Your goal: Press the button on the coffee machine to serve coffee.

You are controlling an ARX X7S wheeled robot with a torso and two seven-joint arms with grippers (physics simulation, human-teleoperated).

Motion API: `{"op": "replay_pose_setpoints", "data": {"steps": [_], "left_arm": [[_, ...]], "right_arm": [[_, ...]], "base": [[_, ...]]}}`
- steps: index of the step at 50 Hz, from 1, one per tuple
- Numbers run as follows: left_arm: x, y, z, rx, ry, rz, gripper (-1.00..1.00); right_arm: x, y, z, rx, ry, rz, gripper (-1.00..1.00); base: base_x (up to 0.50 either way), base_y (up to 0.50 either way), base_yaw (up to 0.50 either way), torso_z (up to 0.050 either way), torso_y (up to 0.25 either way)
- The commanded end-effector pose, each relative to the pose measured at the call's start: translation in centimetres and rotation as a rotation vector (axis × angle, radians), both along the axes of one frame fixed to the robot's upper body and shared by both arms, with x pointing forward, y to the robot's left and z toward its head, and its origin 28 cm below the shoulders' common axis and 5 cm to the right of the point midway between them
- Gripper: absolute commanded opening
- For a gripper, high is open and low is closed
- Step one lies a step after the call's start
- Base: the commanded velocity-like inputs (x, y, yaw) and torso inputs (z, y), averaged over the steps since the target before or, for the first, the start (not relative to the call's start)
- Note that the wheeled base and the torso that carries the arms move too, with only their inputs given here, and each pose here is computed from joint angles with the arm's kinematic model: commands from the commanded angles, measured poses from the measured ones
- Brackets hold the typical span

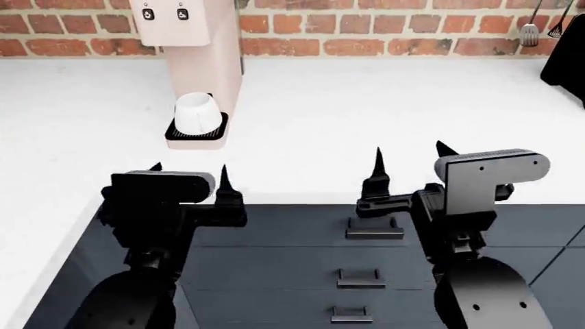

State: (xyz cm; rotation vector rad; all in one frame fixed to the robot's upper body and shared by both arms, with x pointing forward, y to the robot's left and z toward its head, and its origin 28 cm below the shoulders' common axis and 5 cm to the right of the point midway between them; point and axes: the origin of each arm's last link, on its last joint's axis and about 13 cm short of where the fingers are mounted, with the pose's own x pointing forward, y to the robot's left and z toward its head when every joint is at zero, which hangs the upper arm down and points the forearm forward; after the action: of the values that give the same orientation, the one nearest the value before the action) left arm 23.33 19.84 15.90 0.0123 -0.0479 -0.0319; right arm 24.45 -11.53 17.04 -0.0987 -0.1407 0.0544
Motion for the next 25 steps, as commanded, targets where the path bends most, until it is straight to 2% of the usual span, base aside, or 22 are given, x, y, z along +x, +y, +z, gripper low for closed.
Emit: {"op": "replay_pose_setpoints", "data": {"steps": [1,7,8,13,20,25], "left_arm": [[-0.1,1.2,4.2,0.035,0.078,-0.016,1.0],[0.6,2.5,6.3,0.063,0.092,-0.018,1.0],[0.5,2.8,6.2,0.085,0.126,-0.02,1.0],[1.0,4.0,7.3,0.075,0.102,0.009,1.0],[1.9,4.3,9.5,0.112,0.063,0.013,1.0],[1.9,4.2,9.8,0.11,0.059,0.012,1.0]], "right_arm": [[-0.4,-1.9,5.0,-0.028,-0.009,-0.035,1.0],[-0.6,-2.7,5.4,-0.041,-0.001,-0.058,1.0],[-0.8,-2.8,5.4,-0.047,0.0,-0.061,1.0],[-1.1,-4.0,6.1,-0.055,-0.006,-0.095,1.0],[-1.2,-4.8,7.0,-0.066,-0.004,-0.112,1.0],[-1.0,-4.9,6.6,-0.072,0.014,-0.115,1.0]], "base": [[0.0,0.0,0.0,0.0,0.0],[0.0,0.0,0.0,0.0,0.0],[0.0,0.0,0.0,0.0,0.0],[0.0,0.0,0.0,0.0,0.0],[0.0,0.0,0.0,0.0,0.0],[0.0,0.0,0.0,0.0,0.0]]}}
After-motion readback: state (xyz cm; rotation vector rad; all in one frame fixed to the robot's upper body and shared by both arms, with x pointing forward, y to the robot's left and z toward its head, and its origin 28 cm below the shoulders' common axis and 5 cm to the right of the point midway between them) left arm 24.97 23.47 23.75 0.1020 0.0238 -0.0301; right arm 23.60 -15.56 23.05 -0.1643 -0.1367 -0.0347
